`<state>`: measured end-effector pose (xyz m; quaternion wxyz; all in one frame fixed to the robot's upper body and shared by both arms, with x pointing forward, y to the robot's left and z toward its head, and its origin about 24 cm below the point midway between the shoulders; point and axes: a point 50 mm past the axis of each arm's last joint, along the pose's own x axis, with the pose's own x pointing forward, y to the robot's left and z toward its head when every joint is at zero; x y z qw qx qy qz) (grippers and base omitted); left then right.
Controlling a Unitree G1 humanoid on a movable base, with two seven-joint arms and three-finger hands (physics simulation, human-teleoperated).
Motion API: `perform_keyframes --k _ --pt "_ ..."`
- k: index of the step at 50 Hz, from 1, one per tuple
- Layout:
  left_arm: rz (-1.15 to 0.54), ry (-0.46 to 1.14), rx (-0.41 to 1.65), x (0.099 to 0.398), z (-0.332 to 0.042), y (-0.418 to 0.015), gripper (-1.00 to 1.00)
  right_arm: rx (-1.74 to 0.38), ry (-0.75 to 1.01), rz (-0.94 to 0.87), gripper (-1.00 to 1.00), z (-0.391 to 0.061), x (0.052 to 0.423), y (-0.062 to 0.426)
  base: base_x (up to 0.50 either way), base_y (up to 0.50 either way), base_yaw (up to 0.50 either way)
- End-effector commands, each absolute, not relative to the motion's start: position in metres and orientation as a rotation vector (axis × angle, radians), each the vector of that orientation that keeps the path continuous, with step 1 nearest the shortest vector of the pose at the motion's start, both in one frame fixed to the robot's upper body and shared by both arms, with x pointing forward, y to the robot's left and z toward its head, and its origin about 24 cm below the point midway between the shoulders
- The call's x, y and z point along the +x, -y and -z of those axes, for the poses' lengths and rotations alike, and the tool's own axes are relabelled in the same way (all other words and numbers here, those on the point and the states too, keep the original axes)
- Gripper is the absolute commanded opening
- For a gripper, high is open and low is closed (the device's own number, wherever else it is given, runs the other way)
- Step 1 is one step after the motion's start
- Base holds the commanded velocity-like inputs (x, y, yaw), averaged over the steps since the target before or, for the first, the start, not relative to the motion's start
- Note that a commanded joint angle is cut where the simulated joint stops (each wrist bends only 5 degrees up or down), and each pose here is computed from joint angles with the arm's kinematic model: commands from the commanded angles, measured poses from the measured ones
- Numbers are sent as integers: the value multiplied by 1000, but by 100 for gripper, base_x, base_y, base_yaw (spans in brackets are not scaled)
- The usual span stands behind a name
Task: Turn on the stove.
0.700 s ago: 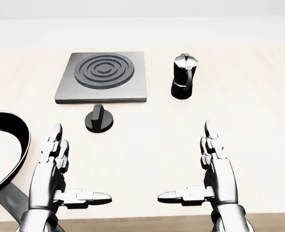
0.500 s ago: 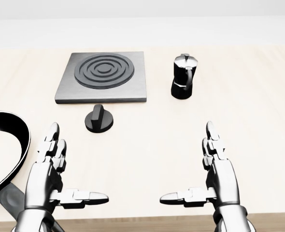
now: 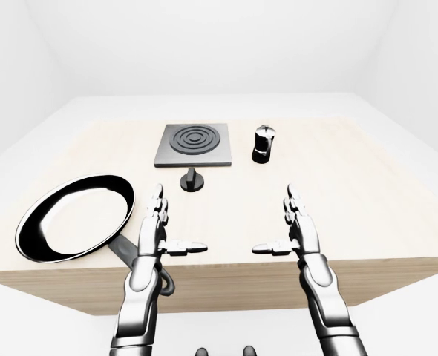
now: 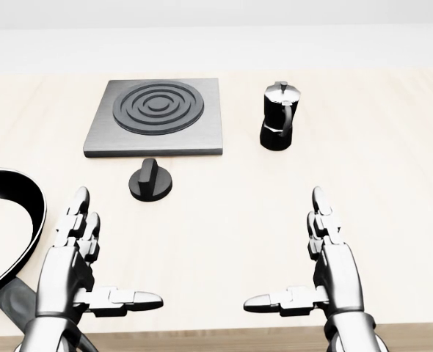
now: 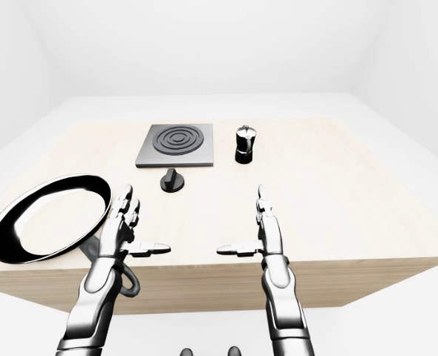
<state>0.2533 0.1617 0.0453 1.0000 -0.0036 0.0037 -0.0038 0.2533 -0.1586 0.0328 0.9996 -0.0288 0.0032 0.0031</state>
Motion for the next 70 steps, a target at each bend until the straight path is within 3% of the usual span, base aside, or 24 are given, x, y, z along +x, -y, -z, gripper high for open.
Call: perform_keyframes --k 1,18,56,70 --pt "14 -12 -7 253 -44 -161 100 -64 -15 -7 100 -31 254 159 0 0 0" --pt "19 -16 -4 253 -44 -161 100 -65 -20 -6 100 -30 254 159 4 0 0" --pt "23 -22 2 254 -41 -160 100 -70 -25 -12 100 -30 255 158 30 0 0" --pt "24 -26 1 254 -41 -160 100 -74 -36 -12 100 -29 255 158 6 0 0"
